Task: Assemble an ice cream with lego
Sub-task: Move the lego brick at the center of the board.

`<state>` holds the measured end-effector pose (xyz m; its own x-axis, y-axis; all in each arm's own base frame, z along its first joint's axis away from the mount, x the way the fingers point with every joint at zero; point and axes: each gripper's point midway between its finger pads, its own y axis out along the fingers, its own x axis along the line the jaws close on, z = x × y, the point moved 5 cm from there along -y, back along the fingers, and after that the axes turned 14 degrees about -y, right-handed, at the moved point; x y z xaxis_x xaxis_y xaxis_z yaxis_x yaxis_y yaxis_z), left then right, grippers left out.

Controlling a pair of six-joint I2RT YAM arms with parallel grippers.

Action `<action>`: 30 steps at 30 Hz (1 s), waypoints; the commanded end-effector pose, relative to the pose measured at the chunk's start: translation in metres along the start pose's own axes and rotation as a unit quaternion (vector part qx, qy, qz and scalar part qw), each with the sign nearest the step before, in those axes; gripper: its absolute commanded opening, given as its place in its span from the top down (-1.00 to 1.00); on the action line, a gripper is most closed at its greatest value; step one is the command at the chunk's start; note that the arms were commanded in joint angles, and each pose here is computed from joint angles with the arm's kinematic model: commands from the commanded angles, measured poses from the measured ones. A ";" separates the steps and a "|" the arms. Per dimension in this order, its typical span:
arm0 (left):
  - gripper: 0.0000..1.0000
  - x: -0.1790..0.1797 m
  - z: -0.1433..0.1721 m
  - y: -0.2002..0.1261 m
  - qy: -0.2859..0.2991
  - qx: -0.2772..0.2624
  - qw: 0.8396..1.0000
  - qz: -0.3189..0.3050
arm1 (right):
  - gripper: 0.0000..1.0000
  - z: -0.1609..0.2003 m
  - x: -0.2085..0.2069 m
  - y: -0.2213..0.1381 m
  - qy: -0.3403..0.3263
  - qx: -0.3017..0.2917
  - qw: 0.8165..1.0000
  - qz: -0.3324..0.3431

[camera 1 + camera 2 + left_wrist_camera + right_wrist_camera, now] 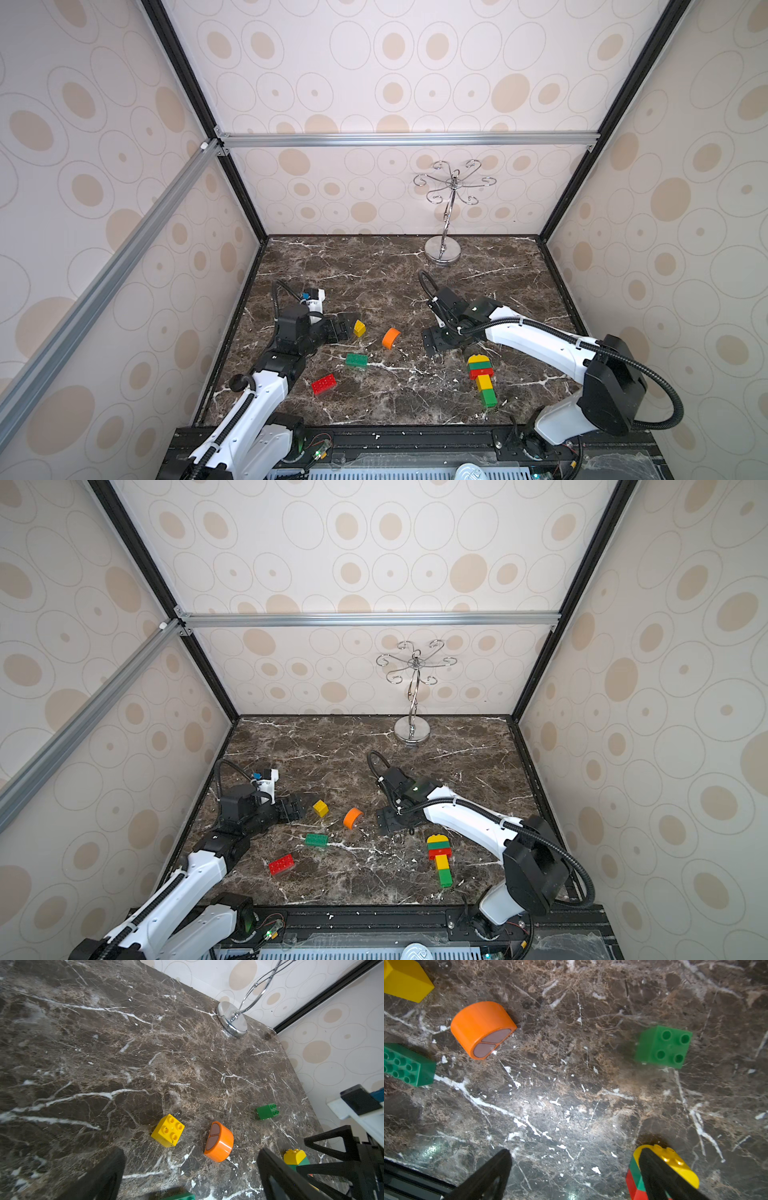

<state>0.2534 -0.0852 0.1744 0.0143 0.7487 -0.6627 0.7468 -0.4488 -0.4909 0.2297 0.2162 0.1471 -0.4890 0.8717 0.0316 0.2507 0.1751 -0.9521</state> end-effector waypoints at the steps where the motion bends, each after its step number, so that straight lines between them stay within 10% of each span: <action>1: -1.00 0.000 -0.005 -0.005 -0.006 -0.014 1.000 -0.009 | -0.97 -0.009 0.002 0.003 0.013 -0.011 1.000 0.006; 30: -1.00 -0.001 -0.006 -0.007 -0.002 -0.020 1.000 -0.007 | -0.51 -0.042 -0.087 0.052 0.046 0.032 0.998 0.028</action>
<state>0.2516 -0.0827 0.1791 0.0125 0.7509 -0.6603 0.7626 -0.4343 -0.4794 0.3142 0.1663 0.1069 -0.3789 0.9254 -0.0056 0.2242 0.0860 -0.9708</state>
